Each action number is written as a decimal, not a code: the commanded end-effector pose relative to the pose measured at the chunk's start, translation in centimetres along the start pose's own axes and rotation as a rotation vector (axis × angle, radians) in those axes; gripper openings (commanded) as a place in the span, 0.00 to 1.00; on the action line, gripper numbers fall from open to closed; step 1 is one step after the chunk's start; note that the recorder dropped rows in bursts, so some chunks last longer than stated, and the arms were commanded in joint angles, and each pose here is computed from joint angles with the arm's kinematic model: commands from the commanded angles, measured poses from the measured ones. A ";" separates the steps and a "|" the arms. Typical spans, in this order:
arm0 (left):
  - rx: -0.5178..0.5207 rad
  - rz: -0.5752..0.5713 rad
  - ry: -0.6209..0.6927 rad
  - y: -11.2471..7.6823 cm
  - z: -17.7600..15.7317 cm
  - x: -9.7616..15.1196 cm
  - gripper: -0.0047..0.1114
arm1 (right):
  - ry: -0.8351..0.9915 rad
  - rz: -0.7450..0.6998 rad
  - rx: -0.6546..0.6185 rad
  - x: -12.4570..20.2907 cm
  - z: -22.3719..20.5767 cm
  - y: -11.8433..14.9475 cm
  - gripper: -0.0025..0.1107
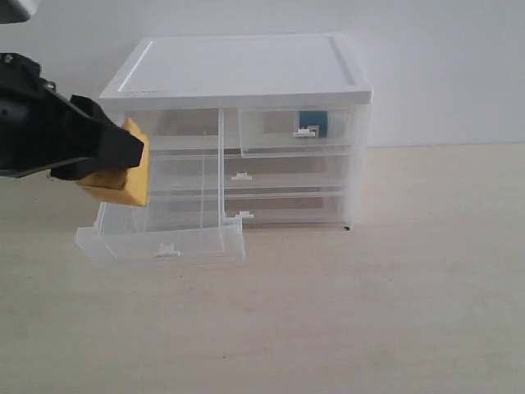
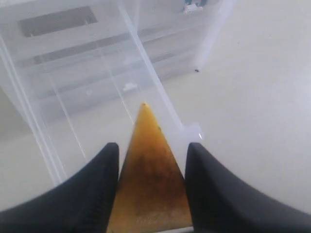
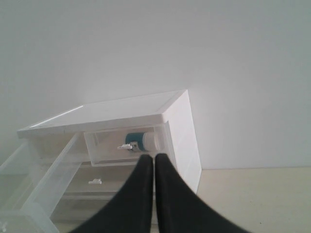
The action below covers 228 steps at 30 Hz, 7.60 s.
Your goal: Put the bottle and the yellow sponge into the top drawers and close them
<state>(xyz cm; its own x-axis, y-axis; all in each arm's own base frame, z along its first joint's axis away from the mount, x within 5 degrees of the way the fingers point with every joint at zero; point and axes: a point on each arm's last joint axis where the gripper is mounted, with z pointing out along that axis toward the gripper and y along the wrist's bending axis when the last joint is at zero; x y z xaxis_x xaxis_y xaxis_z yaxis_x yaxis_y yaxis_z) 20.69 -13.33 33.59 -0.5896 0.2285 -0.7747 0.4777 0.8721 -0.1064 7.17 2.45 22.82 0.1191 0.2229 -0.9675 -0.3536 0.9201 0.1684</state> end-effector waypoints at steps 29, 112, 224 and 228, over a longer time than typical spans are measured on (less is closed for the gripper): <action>-0.147 0.023 0.018 4.4 14.0 -1.2 0.08 | -0.015 -0.006 -0.001 -0.1 0.0 0.0 0.02; -0.257 0.538 0.127 0.3 10.2 1.1 0.08 | -0.017 -0.006 -0.001 -0.2 0.0 0.0 0.02; -0.320 0.067 -0.123 3.4 17.0 -5.9 0.08 | -0.031 -0.016 -0.002 -0.3 0.0 0.0 0.02; -0.334 0.063 -0.118 3.5 17.2 -5.9 0.08 | -0.031 -0.024 -0.002 -0.3 0.0 0.0 0.02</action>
<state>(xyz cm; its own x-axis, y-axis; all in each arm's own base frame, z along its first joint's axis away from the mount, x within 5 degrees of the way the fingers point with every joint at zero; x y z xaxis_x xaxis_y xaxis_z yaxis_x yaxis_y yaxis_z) 36.43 -19.22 27.15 -0.4863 0.2416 -0.8397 0.2744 0.9546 0.1158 7.14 2.42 23.03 0.1426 0.2257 -0.9637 -0.3543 0.9208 0.1632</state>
